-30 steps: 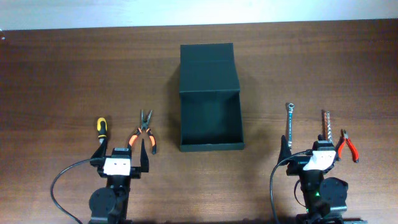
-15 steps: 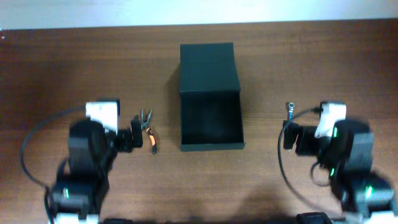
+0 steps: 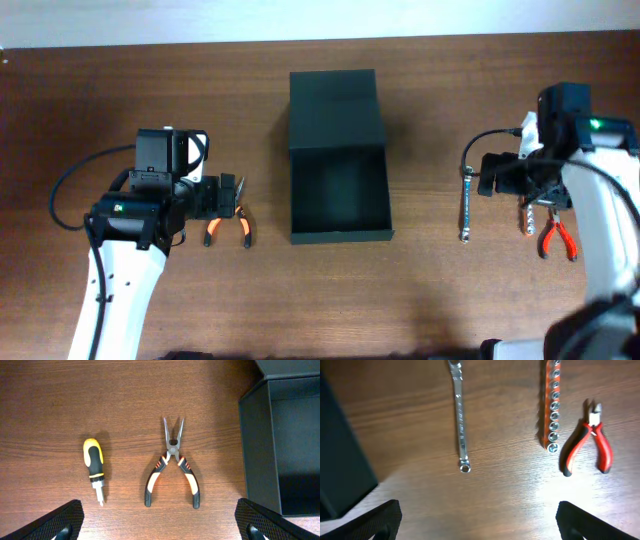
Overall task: Pack container
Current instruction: 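Move the right gripper over the chrome wrench and grasp it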
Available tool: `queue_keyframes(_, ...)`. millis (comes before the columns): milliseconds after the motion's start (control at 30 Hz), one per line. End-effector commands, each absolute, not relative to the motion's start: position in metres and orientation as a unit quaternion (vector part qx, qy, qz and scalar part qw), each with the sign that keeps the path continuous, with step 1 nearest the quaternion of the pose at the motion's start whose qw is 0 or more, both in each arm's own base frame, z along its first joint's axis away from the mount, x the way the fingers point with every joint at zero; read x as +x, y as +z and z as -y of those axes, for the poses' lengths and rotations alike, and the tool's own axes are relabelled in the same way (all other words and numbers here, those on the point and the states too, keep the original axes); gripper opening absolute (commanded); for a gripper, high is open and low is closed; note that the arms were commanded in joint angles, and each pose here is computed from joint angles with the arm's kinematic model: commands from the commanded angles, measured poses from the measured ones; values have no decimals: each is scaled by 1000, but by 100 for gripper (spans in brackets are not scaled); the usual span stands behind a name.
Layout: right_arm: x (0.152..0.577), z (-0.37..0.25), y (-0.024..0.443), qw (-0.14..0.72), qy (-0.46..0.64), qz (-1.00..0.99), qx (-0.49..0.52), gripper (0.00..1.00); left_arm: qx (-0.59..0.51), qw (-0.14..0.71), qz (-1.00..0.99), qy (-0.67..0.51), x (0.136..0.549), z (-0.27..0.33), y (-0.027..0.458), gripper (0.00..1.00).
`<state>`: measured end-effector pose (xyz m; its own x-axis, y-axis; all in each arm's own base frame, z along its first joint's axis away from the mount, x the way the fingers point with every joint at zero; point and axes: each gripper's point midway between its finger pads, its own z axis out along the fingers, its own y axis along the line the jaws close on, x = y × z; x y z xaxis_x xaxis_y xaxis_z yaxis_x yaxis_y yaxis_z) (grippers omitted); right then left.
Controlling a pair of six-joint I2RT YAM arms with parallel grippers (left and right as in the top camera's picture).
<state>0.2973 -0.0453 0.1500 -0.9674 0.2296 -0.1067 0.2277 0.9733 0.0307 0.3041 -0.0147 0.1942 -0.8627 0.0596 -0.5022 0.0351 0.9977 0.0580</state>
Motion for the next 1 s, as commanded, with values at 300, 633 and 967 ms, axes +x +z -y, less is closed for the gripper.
queue_keyframes(300, 318, 43, 58, -13, 34, -995, 88, 99, 18, 271, -962, 20, 306, 14, 202, 99)
queue_keyframes(633, 318, 43, 24, 9, 32, -996, 78, 98, 18, 271, -962, 20, 306, 14, 202, 99)
queue_keyframes(967, 317, 47, 13, -2, 19, -997, 71, 96, 18, 271, -962, 20, 306, 14, 202, 99)
